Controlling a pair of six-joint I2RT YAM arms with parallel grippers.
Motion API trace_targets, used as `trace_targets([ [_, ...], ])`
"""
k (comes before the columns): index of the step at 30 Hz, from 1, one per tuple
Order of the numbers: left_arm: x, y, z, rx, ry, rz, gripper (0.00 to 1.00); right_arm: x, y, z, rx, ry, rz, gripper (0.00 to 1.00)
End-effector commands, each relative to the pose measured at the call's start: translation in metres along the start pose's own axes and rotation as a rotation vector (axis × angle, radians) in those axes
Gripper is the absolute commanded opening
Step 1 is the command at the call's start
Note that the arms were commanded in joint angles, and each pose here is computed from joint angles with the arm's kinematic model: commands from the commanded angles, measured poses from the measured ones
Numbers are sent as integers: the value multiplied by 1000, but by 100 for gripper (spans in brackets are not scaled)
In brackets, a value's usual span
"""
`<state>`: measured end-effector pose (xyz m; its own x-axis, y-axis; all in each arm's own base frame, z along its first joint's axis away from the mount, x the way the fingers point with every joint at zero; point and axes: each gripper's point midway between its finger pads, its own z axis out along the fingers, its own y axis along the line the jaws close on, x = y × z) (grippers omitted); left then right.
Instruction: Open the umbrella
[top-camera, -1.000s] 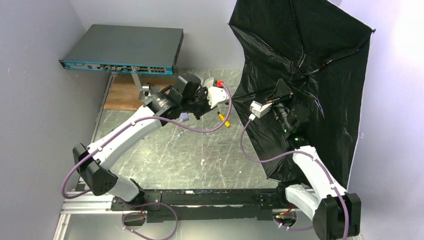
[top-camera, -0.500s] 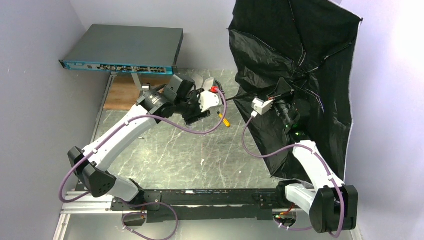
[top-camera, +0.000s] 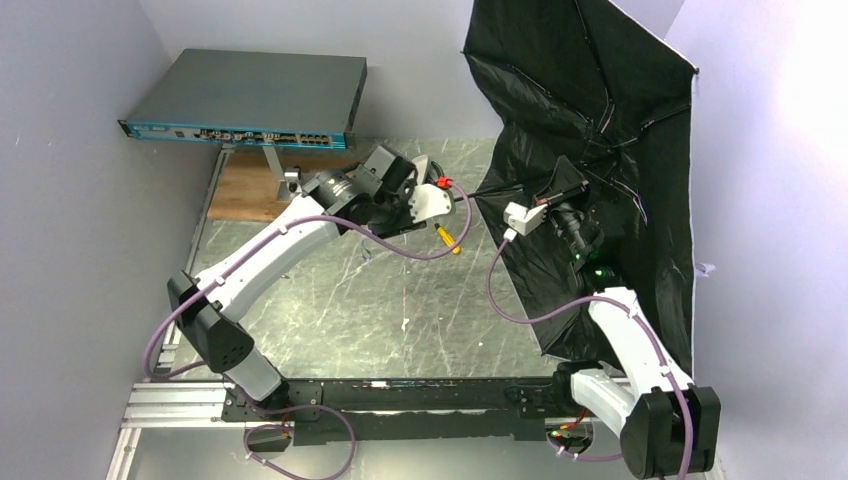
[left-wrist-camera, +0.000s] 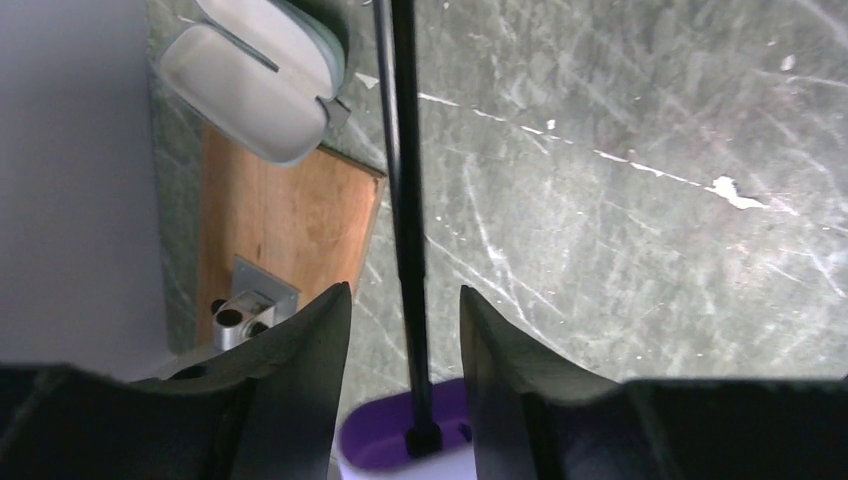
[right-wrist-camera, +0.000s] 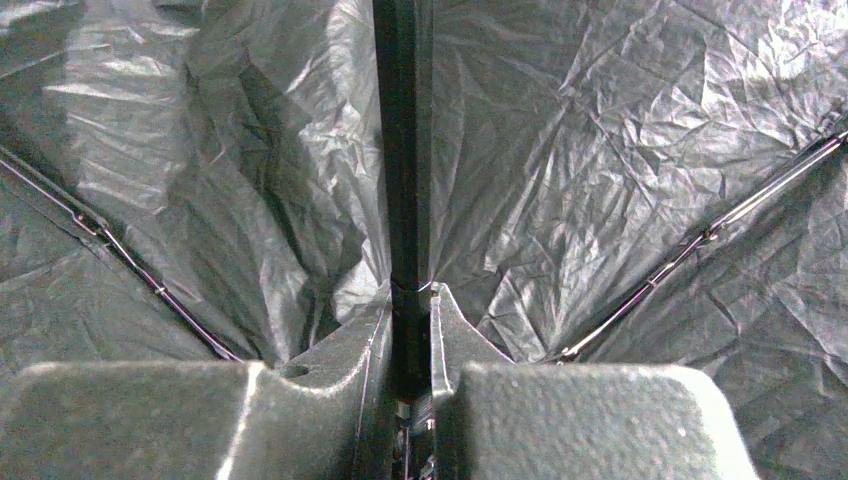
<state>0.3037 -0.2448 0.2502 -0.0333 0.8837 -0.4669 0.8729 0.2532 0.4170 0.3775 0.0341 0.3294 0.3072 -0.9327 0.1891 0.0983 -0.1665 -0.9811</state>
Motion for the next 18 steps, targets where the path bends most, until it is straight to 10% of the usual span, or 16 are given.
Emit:
trace_targets([
  [1,10,14,-4,-90,128,33,46,4,-23,-6,47,13,-53,0],
  [10,64,3,-11,-88,356,79,11,30,-18,0,22,142,-65,0],
  [18,96,-12,-33,-54,429,84,7,76,-21,3,14,340,-89,0],
])
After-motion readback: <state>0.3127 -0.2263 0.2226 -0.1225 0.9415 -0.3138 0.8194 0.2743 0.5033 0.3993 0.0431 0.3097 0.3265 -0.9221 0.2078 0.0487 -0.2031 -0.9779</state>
